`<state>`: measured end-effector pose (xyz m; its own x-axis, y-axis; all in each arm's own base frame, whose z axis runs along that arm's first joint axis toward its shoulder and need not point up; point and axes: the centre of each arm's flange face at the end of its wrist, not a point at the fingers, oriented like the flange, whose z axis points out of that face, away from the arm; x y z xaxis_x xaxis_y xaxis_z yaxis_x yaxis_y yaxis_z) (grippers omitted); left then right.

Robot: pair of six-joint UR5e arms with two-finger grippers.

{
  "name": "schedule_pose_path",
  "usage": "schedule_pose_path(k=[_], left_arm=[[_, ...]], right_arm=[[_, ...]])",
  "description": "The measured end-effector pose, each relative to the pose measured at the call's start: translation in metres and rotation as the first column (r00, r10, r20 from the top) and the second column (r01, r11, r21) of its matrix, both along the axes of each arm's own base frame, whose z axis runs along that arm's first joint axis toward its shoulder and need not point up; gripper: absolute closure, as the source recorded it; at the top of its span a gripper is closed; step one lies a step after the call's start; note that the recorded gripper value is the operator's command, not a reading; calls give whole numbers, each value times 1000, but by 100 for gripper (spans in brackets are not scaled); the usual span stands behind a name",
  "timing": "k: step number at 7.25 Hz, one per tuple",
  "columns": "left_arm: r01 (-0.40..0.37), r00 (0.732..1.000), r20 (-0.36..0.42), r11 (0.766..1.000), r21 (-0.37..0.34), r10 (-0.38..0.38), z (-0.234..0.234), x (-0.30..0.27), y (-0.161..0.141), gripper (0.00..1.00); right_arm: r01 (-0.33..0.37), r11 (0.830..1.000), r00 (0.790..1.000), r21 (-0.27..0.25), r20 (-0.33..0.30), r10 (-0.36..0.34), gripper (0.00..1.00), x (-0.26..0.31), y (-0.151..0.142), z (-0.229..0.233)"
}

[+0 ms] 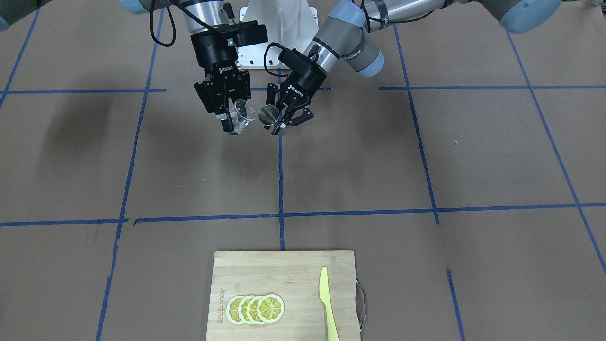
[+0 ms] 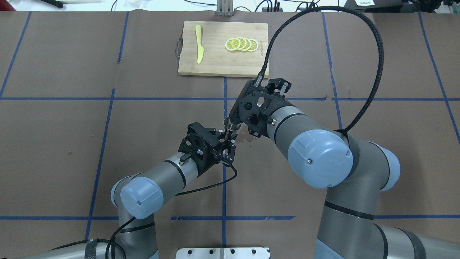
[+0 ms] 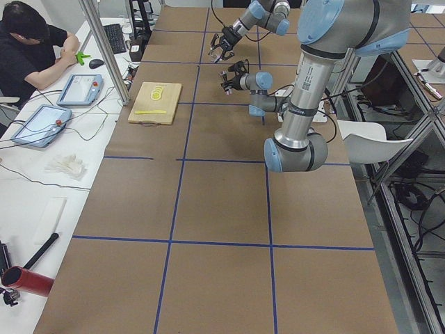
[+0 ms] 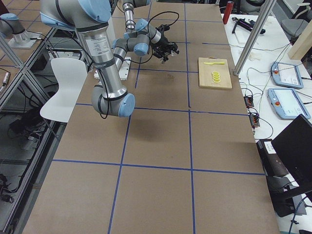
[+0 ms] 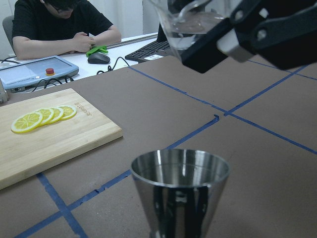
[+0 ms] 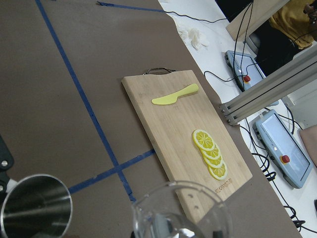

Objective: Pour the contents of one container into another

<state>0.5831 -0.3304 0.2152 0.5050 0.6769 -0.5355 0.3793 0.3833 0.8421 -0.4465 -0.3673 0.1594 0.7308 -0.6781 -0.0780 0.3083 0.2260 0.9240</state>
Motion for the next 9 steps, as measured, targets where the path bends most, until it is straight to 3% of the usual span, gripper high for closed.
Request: schedule_pose_path(k=[5,9], left_arm=[[-2,1000,-2,1000,-3,2,0,1,0,100],[-3,1000,-3,1000,-5,3,0,2,0,100]], right_arm=[[2,999,999,34,-33,0,100,-18,22,-4],[1,995,994,99,-105,9,100,-29,31,-1]])
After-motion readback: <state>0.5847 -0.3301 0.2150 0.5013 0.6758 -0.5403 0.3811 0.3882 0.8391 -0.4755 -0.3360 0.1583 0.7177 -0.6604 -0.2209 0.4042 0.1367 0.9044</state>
